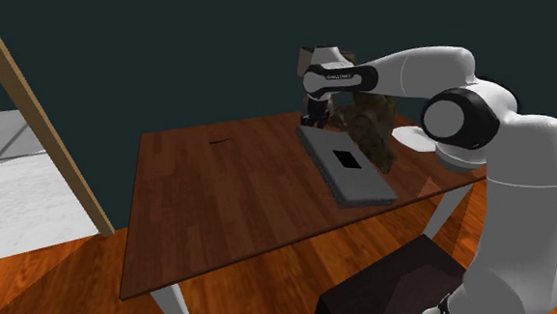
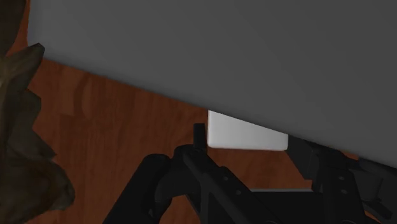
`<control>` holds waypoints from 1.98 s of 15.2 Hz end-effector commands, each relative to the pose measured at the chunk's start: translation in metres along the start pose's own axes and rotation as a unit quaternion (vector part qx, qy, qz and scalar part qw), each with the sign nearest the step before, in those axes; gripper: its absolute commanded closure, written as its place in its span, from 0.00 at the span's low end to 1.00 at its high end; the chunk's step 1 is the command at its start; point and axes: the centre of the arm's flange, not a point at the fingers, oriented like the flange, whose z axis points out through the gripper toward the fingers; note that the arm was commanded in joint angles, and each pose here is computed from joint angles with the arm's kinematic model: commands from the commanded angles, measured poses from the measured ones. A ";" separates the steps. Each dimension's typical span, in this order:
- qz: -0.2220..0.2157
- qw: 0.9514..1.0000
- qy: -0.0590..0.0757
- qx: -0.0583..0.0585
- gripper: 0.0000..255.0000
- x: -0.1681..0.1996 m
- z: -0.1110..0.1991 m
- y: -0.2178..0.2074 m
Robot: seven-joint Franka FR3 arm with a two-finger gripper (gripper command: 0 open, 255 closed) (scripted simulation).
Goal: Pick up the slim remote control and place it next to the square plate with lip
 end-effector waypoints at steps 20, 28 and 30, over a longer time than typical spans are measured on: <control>0.003 1.000 -0.002 -0.003 1.00 -0.084 -0.003 0.274; 0.003 1.000 -0.002 -0.003 1.00 -0.100 0.018 0.322; 0.003 1.000 -0.002 -0.003 1.00 -0.100 0.029 0.322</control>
